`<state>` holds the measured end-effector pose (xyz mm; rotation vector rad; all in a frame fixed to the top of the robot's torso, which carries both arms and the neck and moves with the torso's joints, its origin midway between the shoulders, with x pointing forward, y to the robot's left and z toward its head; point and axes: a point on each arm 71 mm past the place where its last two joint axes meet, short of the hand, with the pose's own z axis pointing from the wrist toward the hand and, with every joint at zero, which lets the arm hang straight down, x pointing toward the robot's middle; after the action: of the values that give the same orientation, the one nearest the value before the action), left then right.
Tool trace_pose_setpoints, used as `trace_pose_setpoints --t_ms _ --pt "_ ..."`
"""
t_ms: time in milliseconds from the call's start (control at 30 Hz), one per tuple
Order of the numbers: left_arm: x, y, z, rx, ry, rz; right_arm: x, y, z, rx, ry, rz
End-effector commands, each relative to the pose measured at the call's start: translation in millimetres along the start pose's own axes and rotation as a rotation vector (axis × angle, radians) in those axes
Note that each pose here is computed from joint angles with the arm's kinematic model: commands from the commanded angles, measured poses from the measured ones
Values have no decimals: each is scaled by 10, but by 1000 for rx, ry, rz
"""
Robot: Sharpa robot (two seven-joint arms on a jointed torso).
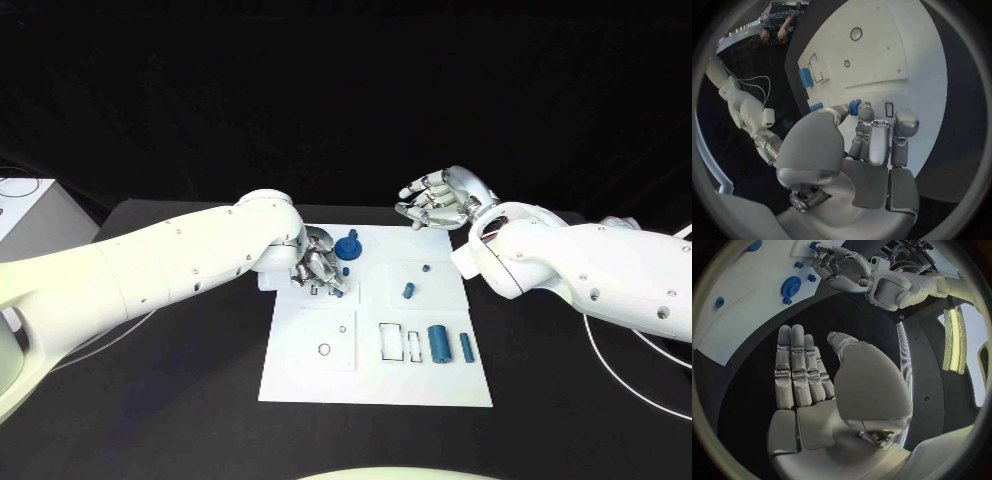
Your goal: Assemble the parts on the task board
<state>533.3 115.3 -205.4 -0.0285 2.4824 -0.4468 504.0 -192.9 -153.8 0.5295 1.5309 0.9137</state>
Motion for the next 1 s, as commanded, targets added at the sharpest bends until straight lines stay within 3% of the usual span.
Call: trace_pose_setpoints --t_ms 33,433,867,1000 --pt "25 -26 6 20 18 -15 16 6 0 -5 15 -7" --pt "13 -4 -28 47 -16 -116 16 -2 -1 -4 23 -5" --pt "0 134 -151 57 -92 -196 -27 -44 -15 14 18 12" --pt "-12 167 -186 59 -143 -196 -45 -56 -19 14 14 19"
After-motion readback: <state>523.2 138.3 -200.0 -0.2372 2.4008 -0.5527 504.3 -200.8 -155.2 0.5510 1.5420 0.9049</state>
